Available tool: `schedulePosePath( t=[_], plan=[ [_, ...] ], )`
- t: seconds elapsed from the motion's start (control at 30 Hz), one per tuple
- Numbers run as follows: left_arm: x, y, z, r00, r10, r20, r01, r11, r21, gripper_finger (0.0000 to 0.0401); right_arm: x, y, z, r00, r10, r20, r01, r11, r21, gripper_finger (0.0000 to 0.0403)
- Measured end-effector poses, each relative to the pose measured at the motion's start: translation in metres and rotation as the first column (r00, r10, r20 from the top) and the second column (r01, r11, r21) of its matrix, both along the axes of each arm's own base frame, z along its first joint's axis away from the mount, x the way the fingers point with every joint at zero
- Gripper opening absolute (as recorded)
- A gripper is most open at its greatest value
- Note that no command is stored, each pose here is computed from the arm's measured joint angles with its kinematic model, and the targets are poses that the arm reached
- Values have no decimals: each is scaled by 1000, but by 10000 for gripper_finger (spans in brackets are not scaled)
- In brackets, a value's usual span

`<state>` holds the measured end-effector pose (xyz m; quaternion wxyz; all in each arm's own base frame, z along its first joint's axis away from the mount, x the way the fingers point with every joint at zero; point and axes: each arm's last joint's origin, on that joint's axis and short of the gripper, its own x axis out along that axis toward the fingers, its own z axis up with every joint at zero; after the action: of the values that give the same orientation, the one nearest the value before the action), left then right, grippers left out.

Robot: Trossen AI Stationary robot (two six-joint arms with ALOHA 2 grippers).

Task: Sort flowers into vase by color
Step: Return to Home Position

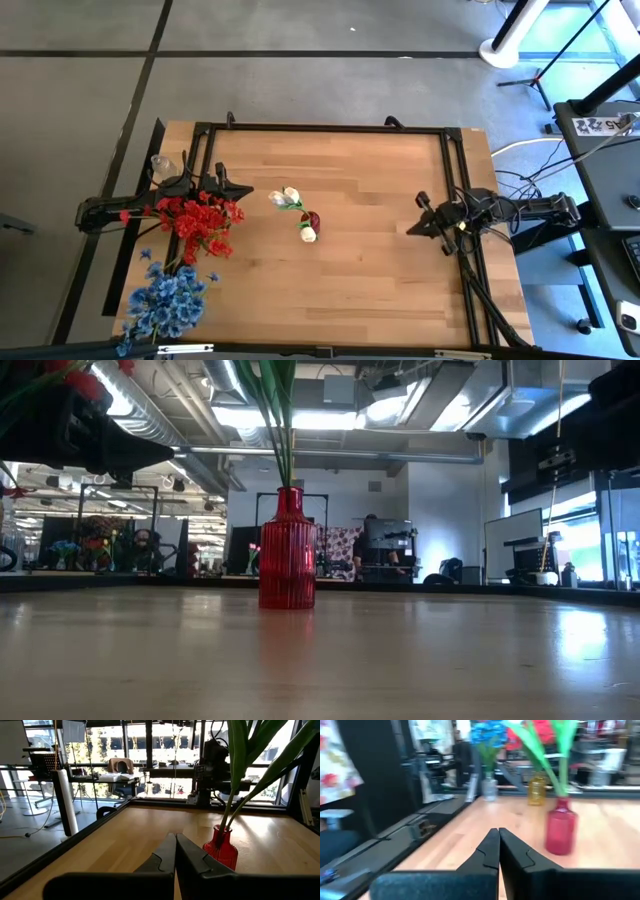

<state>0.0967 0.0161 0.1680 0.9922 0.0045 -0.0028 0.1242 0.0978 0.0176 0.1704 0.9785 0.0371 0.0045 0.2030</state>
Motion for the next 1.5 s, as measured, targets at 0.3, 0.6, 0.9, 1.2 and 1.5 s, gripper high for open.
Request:
schedulePosePath(
  t=[0.3, 0.6, 0.9, 1.2, 1.5],
  plan=[
    [0, 0, 0, 1000, 1, 0, -1, 1000, 0, 0, 4, -12, -5, 914, -405, -16, 401, 908, -120, 3],
    [0, 0, 0, 1000, 2, 0, -2, 1000, 0, 0, 9, -17, -12, 872, -479, -104, 466, 876, -127, 3],
    [0, 0, 0, 1000, 2, 0, -2, 1000, 0, 0, 9, -15, -14, 903, -413, -119, 399, 908, -123, 3],
    [0, 0, 0, 1000, 2, 0, -2, 1000, 0, 0, 9, -14, -14, 904, -411, -118, 398, 909, -122, 3],
    [0, 0, 0, 1000, 2, 0, -2, 1000, 0, 0, 9, -14, -14, 904, -411, -117, 398, 909, -122, 3]
  ],
)
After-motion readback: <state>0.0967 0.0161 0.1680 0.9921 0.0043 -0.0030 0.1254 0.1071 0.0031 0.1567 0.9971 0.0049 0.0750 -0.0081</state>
